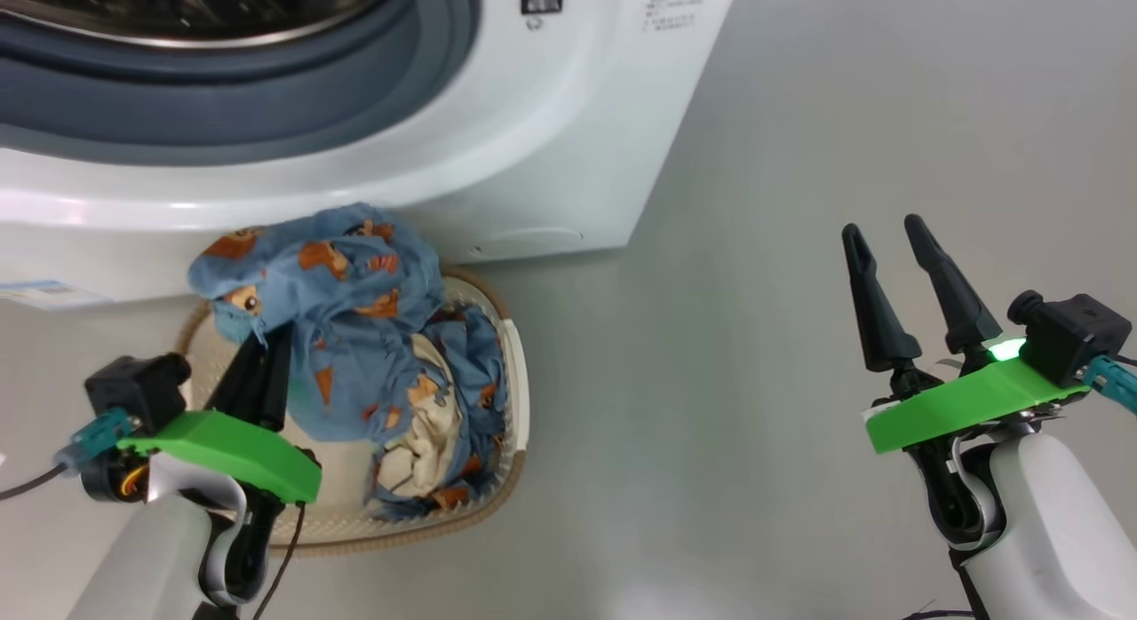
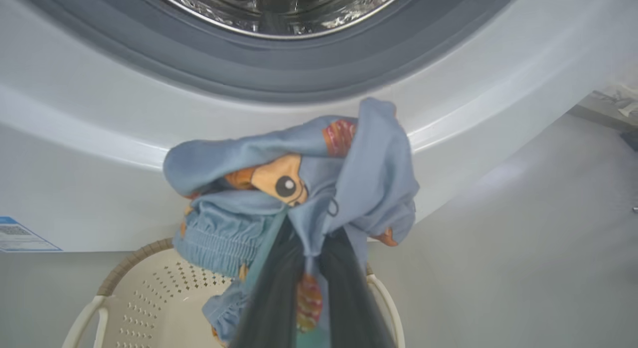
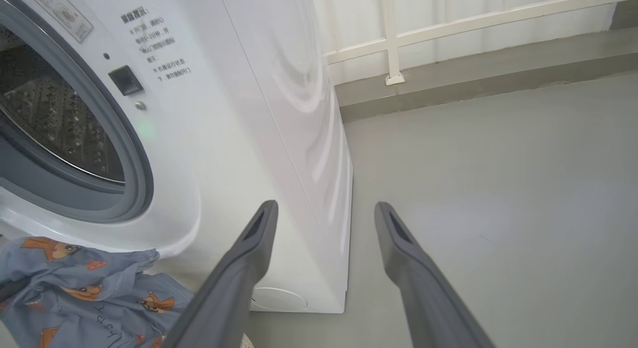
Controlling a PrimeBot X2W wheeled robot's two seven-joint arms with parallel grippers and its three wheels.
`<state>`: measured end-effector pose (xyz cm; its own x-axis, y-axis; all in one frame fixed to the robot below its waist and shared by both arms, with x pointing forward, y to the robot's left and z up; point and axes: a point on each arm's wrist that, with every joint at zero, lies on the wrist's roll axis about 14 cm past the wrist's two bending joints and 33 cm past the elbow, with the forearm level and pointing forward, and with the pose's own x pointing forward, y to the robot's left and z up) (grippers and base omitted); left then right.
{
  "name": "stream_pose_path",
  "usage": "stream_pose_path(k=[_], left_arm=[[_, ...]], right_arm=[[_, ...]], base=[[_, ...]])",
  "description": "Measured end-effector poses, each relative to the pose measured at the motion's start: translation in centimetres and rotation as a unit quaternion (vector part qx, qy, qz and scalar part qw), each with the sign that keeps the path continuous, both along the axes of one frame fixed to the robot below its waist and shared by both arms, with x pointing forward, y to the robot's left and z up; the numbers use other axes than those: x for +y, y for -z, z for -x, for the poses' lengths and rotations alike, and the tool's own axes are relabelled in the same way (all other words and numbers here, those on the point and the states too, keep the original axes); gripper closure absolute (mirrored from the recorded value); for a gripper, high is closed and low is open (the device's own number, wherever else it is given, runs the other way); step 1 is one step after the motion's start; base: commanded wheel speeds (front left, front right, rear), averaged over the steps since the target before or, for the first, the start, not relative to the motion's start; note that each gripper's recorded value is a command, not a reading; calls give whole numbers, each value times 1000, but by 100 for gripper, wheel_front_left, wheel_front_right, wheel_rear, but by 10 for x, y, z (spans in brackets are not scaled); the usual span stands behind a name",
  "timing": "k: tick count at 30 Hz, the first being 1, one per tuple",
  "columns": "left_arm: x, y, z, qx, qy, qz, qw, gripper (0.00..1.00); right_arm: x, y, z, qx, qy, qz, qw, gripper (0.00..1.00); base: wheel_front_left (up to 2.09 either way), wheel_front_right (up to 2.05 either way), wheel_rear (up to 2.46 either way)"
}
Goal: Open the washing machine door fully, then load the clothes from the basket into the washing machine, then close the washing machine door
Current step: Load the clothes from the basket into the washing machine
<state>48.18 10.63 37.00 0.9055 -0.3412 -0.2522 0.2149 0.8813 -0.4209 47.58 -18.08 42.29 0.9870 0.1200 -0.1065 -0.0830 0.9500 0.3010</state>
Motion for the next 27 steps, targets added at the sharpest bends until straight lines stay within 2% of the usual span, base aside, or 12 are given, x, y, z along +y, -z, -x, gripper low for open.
stream_pose_path(k=[7,13,17,27], left_arm=[[8,-65,-3,-96,-37,16,995,100],[9,-95,0,-139,-52,28,989,100],[15,-123,-4,-183,-64,17,981,100],[18,-136,-2,-203,-75,2,976,100]], right_arm=[[4,-19,5,-20,-5,-2,1000,0],[1,-25,7,-28,-1,-1,1000,0],[-3,-31,8,-35,2,1,999,0],[-11,-34,24,-32,13,4,999,0]], base=[[0,0,0],[0,0,0],[0,0,0],[0,0,0]])
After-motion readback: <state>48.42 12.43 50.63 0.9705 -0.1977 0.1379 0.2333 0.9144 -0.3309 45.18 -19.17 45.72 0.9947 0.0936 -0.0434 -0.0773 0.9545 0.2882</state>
